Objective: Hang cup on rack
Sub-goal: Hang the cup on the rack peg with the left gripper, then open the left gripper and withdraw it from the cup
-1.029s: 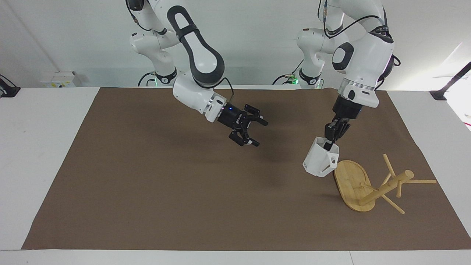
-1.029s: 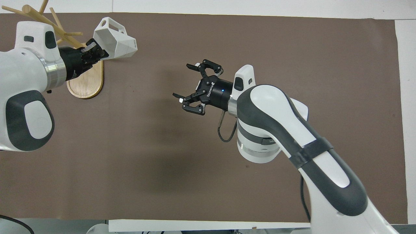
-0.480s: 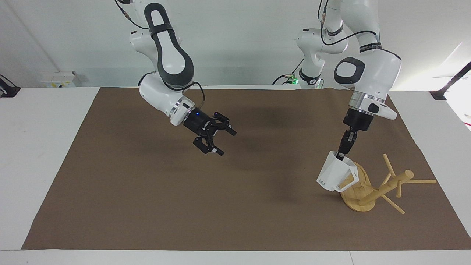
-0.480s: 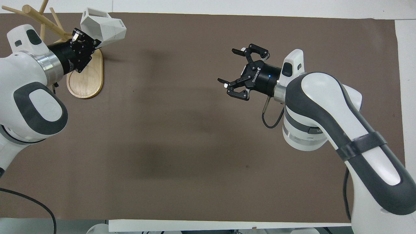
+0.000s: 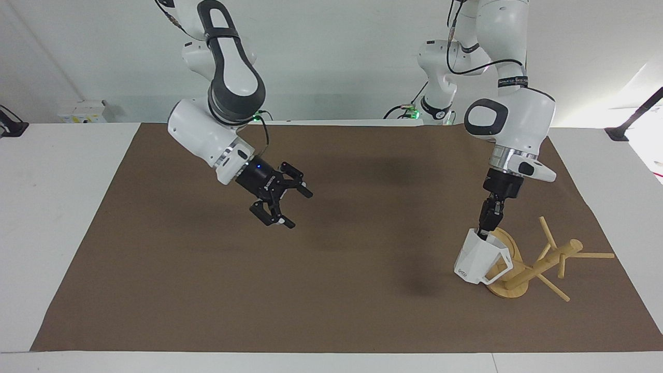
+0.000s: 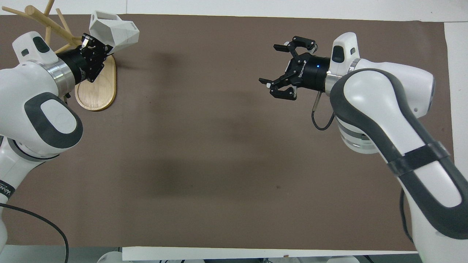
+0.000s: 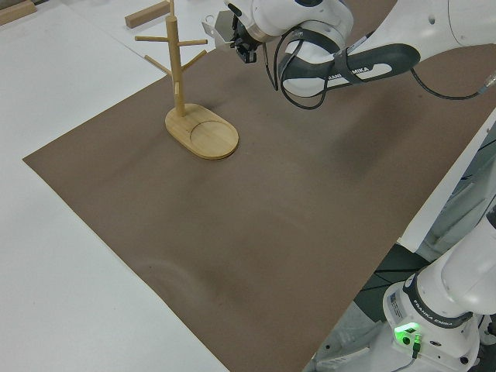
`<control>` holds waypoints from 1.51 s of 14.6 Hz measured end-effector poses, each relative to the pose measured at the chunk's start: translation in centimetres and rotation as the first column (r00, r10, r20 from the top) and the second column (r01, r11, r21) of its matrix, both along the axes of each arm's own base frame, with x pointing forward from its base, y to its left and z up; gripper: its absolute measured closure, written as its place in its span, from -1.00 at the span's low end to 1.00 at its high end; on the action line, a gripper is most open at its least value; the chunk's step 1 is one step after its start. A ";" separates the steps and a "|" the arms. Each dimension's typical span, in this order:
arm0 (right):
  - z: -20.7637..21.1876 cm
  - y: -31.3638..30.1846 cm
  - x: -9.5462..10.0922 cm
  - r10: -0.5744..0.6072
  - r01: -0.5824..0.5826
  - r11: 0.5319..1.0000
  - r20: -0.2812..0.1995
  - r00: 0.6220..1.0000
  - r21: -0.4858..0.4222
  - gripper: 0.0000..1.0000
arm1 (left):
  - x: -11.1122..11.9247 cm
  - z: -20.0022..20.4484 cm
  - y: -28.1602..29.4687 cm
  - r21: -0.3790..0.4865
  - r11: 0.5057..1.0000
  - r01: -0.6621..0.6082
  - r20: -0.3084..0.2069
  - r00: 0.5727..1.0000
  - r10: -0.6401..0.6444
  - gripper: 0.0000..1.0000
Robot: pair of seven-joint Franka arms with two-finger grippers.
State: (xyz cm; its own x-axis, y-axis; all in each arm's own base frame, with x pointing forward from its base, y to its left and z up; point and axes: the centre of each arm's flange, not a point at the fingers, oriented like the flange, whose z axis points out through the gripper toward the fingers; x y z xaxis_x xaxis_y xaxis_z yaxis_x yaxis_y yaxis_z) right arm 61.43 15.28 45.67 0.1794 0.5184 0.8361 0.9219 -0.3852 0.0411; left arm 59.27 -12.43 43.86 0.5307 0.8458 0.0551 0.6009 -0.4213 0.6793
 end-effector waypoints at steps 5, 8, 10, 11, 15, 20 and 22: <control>3.3 -10.4 1.5 0.071 -0.083 0.994 -0.158 0.985 -0.071 -1.00 | -0.8 -2.2 1.4 0.014 1.000 -0.024 -0.039 0.999 0.024 0.93; 3.6 -14.6 1.3 0.048 -0.109 0.973 -0.283 0.958 -0.204 -1.00 | -0.7 -2.5 3.0 0.017 0.999 -0.049 -0.043 0.998 0.050 0.93; 4.0 -15.4 1.1 0.010 -0.127 0.943 -0.352 0.936 -0.309 -1.00 | -1.0 -3.0 3.9 0.022 0.998 -0.056 -0.054 0.997 0.057 0.93; 4.7 -15.5 1.0 -0.028 -0.125 0.925 -0.390 0.920 -0.360 -1.00 | -1.1 -3.1 4.2 0.026 0.998 -0.057 -0.056 0.997 0.058 0.93; 8.2 -14.6 0.8 -0.210 -0.081 0.822 -0.432 0.877 -0.564 -1.00 | -1.2 -3.7 5.7 0.062 0.997 -0.035 -0.050 0.998 0.038 0.93; 11.4 -15.4 -0.4 -0.512 0.050 0.706 -0.461 0.725 -0.707 -1.00 | -0.5 -3.4 9.6 0.061 0.998 -0.036 -0.081 0.996 0.041 0.12; 13.5 -15.8 -1.4 -0.624 0.107 0.660 -0.464 0.629 -0.744 -1.00 | -0.2 -3.0 10.4 0.051 0.998 -0.027 -0.100 0.994 0.032 -0.31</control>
State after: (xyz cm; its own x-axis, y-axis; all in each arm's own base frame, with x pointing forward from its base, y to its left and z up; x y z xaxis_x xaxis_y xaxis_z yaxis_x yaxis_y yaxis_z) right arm 60.00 -0.56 59.22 0.8122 0.5796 -0.0660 0.5700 -0.8126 -0.1216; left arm 59.05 -2.07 40.84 0.5105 0.8587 0.0446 0.6778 -0.4337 0.5937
